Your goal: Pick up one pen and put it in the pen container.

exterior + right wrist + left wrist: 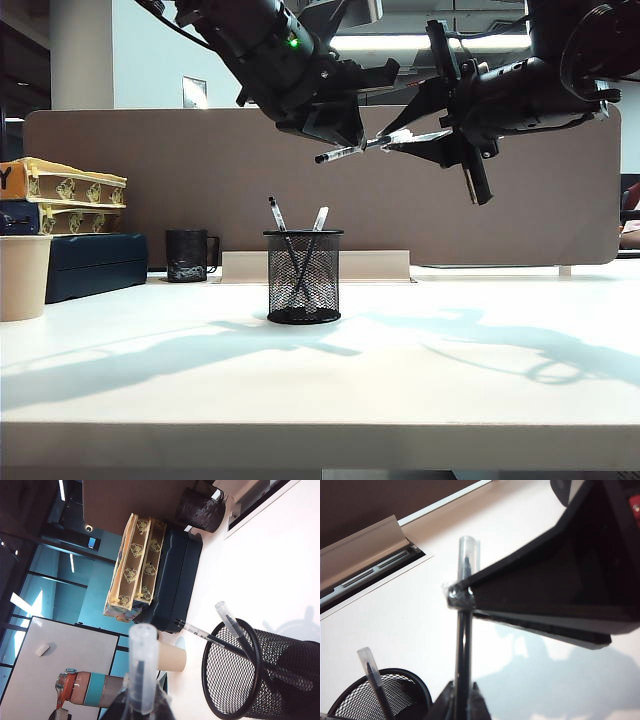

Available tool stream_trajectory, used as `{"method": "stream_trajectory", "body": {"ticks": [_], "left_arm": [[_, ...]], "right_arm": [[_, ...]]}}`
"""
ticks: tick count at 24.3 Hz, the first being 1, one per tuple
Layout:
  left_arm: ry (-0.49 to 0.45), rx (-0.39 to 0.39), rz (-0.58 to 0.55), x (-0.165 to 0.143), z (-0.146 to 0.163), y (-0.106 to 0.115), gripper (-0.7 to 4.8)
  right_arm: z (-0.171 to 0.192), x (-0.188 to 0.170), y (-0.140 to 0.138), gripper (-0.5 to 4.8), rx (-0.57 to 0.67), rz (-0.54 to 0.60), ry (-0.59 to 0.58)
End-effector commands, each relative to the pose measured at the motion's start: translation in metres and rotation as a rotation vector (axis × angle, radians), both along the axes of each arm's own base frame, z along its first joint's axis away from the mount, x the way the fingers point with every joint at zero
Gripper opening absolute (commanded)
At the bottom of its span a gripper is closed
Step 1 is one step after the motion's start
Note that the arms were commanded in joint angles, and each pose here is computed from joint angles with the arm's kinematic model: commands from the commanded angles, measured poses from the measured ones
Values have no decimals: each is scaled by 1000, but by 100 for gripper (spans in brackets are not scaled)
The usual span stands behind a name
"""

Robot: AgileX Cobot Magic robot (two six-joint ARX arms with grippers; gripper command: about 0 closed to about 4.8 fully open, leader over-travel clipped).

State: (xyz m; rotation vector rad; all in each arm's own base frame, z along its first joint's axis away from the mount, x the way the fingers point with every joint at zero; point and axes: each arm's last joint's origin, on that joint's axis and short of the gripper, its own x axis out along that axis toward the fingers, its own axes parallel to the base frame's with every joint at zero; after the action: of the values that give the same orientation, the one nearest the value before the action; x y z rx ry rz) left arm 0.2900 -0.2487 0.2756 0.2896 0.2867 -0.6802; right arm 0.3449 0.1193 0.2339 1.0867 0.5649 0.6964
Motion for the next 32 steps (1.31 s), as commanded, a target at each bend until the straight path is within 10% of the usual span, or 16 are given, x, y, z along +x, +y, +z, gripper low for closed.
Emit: {"method": "stream_trajectory", "body": {"ticks": [1,21,32], "left_arm": [[-10,-17,-11,-2,5,-1,17],[-11,14,23,-2,7,3,126],[78,36,226,22,15,66,126]], "right_arm": [[4,-1,1,8,3,9,-27],[0,-1,0,-1,-91,10,-81],[5,2,2,-1,-265,42,-260]]}}
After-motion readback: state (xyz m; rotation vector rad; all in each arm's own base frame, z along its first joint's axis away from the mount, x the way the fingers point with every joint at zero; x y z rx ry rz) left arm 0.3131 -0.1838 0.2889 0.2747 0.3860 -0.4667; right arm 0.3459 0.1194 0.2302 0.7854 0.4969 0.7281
